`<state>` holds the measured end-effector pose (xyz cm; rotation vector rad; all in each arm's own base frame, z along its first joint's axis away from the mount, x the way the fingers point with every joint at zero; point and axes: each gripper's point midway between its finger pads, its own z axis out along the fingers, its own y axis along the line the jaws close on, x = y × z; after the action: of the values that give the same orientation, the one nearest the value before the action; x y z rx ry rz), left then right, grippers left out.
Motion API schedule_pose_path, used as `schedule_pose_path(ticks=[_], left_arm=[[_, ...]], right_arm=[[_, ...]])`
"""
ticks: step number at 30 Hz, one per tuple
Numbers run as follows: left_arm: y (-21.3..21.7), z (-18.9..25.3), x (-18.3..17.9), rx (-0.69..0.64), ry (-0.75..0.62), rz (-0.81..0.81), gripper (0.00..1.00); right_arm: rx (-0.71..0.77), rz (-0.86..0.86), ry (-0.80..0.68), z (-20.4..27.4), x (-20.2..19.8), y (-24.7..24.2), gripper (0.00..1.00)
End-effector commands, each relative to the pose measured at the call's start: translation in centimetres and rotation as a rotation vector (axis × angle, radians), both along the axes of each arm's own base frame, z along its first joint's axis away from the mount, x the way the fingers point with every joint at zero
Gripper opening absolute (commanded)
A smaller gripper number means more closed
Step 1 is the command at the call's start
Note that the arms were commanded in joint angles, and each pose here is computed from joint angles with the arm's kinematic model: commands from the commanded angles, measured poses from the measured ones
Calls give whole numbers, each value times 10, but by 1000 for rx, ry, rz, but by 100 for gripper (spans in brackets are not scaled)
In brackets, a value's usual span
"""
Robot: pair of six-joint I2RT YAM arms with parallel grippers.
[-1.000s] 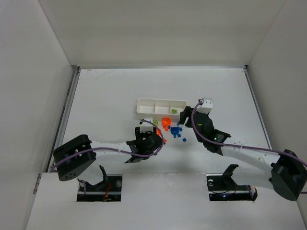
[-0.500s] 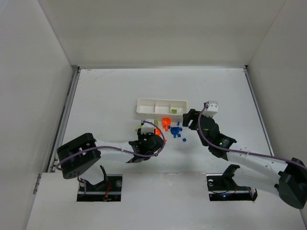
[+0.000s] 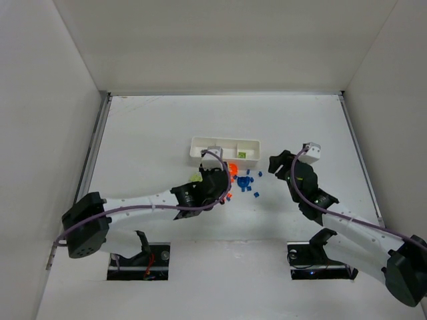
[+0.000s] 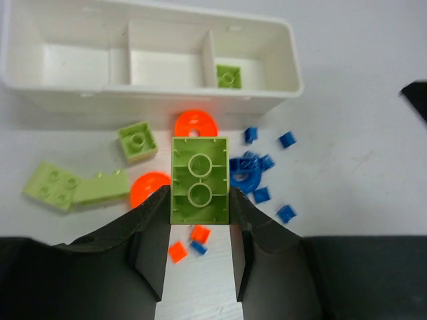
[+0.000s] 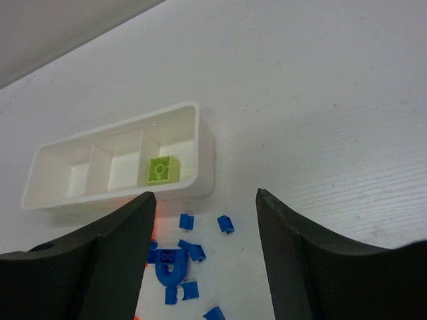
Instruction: Sort the legos into containers by color
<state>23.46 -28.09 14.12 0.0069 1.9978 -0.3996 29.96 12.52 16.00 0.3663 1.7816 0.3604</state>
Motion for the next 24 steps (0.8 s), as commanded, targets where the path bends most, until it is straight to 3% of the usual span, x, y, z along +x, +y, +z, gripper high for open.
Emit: schedule_pose_path(ticks=[1, 4, 13, 18, 24], left_arm=[[-47, 31, 36, -64, -30, -82, 15], [-74, 37, 63, -118, -17, -113, 16], [-125, 21, 117, -127, 30, -143, 21], [-129, 6, 131, -109, 44, -125, 42], [-98, 18, 121, -108, 27, -95, 49]], right_arm=[[51, -3, -8, 0, 4, 1, 63], [55, -15, -11, 0, 4, -3, 57], [99, -49, -43, 6, 1, -17, 62], [96, -38, -34, 4, 1, -14, 64], [71, 7, -16, 1, -1, -1, 60]])
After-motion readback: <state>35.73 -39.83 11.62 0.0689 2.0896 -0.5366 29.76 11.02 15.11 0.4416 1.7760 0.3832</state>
